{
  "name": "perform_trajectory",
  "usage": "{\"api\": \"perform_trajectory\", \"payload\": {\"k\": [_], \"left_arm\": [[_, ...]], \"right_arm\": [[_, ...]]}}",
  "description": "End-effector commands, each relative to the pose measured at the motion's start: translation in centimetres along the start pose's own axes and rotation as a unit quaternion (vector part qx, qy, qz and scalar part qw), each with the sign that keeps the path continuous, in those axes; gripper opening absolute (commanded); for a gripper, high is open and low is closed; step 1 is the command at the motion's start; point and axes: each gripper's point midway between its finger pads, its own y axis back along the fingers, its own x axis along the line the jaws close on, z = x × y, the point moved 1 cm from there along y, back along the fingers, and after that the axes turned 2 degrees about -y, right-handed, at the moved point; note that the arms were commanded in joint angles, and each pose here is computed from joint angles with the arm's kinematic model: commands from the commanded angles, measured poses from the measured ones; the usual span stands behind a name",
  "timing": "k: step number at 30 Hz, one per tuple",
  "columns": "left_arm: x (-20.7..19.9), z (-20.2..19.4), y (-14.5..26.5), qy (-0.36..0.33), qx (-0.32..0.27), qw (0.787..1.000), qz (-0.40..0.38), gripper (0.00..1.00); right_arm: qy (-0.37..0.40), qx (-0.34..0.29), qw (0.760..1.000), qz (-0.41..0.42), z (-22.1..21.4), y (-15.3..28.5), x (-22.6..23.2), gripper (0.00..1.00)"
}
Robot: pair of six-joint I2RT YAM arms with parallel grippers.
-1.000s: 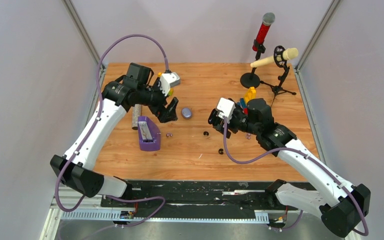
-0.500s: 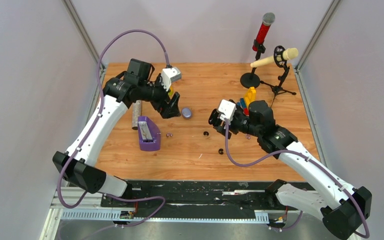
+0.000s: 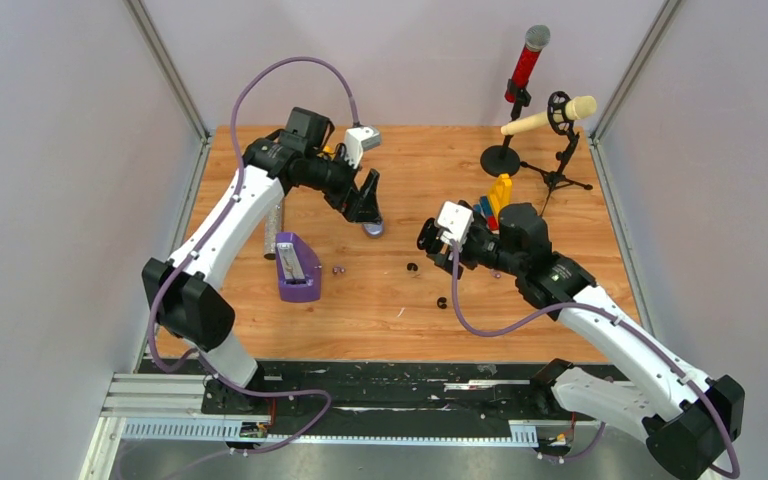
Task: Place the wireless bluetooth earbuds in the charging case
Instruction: Open the charging case.
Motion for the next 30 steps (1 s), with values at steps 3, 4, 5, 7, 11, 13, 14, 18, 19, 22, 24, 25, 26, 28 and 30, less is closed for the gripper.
{"api": "perform_trajectory", "payload": {"k": [3,4,5,7,11,13,14,18,19,22,24,25,26,28,30], "left_arm": [[-1.9,2.9,-1.1,-0.022,-0.016,0.999,-0.025,1.0],[-2.3,3.3,-1.3,-0.028,-0.017,0.999,-0.029,1.0],[-2.3,3.2,-1.9,-0.025,-0.011,0.999,-0.034,1.0],[-2.7,3.3,-2.6,-0.024,-0.006,0.999,-0.047,1.0],[-3.7,3.4,-4.0,-0.023,0.002,0.997,-0.071,1.0],[-4.2,3.3,-4.6,-0.021,0.007,0.996,-0.083,1.0],[-4.6,3.2,-4.8,-0.019,0.009,0.996,-0.091,1.0],[-5.3,3.1,-5.5,-0.02,0.015,0.994,-0.102,1.0],[-5.4,3.0,-5.6,-0.021,0.016,0.994,-0.103,1.0],[-5.3,2.9,-5.7,-0.025,0.018,0.995,-0.098,1.0],[-4.9,2.9,-5.6,-0.027,0.023,0.996,-0.084,1.0],[-4.7,3.0,-5.4,-0.033,0.022,0.996,-0.077,1.0],[-4.3,2.8,-5.2,-0.034,0.029,0.997,-0.062,1.0],[-3.9,2.8,-4.5,-0.047,0.034,0.998,-0.04,1.0],[-3.8,2.7,-3.6,-0.065,0.033,0.997,-0.025,1.0]], "right_arm": [[0.02,-0.036,0.999,0.001,1.5,0.1,0.0,0.6],[0.02,-0.036,0.999,0.001,1.5,0.1,0.1,0.6],[0.02,-0.036,0.999,0.001,1.5,0.1,0.1,0.6],[0.02,-0.036,0.999,0.001,1.4,0.1,0.1,0.6],[0.02,-0.036,0.999,-0.005,1.4,-0.1,-0.1,0.6],[0.019,-0.035,0.999,-0.008,1.3,-0.3,-0.2,0.6],[0.019,-0.033,0.999,-0.011,1.2,-0.4,-0.3,0.6],[0.021,-0.03,0.999,-0.016,0.9,-0.9,-0.3,0.6],[0.021,-0.028,0.999,-0.016,0.8,-1.0,-0.3,0.6],[0.022,-0.025,0.999,-0.015,0.6,-1.1,-0.1,0.6],[0.023,-0.024,0.999,-0.019,0.5,-1.0,-0.2,0.6],[0.024,-0.025,0.999,-0.021,0.6,-1.0,-0.3,0.6],[0.023,-0.025,0.999,-0.023,0.6,-0.9,-0.4,0.6],[0.019,-0.024,0.999,-0.025,0.6,-1.0,-0.5,0.6],[0.015,-0.017,0.999,-0.025,0.4,-1.1,-0.5,0.61]]}}
